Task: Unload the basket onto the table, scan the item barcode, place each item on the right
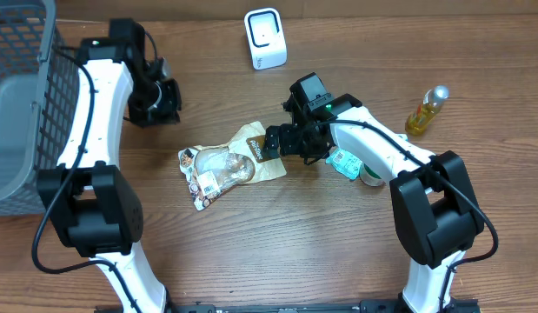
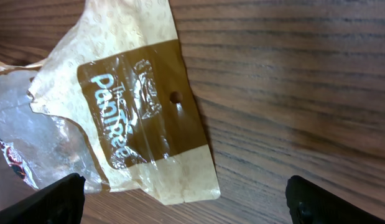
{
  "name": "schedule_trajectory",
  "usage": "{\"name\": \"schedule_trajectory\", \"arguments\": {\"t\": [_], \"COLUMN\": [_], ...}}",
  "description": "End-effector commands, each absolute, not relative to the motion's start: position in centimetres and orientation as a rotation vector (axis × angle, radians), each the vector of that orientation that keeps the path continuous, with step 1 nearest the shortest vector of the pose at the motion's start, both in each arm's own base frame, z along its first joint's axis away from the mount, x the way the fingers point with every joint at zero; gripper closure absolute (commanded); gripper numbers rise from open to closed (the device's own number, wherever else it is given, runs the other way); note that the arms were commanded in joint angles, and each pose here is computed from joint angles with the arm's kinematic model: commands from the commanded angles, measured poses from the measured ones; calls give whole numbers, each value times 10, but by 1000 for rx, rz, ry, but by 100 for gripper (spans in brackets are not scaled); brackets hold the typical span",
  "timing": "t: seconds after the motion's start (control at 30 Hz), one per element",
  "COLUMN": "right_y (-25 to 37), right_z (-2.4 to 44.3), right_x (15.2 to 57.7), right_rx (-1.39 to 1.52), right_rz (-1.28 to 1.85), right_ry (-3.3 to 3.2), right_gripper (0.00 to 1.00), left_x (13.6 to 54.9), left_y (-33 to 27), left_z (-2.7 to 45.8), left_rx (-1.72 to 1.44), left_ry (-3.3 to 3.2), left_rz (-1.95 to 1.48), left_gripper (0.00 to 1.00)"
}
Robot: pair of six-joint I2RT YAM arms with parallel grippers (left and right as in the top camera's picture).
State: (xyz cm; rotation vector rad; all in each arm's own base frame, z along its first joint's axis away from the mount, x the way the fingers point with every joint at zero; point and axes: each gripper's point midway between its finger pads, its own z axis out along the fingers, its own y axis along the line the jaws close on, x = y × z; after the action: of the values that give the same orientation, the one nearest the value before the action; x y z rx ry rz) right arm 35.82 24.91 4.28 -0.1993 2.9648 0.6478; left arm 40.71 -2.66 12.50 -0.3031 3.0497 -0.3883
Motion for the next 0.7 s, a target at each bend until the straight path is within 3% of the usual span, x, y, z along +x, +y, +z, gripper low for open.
{"name": "schedule_trajectory", "arguments": {"t": [0.0,0.3,0.67], "right_y": [246,242,262], "right_z": [66,53,57], "right_x": [370,361,370], "right_rx": [-201,-288,-363], "right_rz": [657,654,792], "right_ry": [2904,2947,2866], "right_gripper": [0,0,0], "left_x": [376,328,355], "left_y": [-54,-55,-63], "left_z": [107,58,51], "left_rx": [-313,-272,-155], "left_ry": [3174,3352,3240], "left_rz": [-482,-361,-347], "left_gripper": [96,96,96]}}
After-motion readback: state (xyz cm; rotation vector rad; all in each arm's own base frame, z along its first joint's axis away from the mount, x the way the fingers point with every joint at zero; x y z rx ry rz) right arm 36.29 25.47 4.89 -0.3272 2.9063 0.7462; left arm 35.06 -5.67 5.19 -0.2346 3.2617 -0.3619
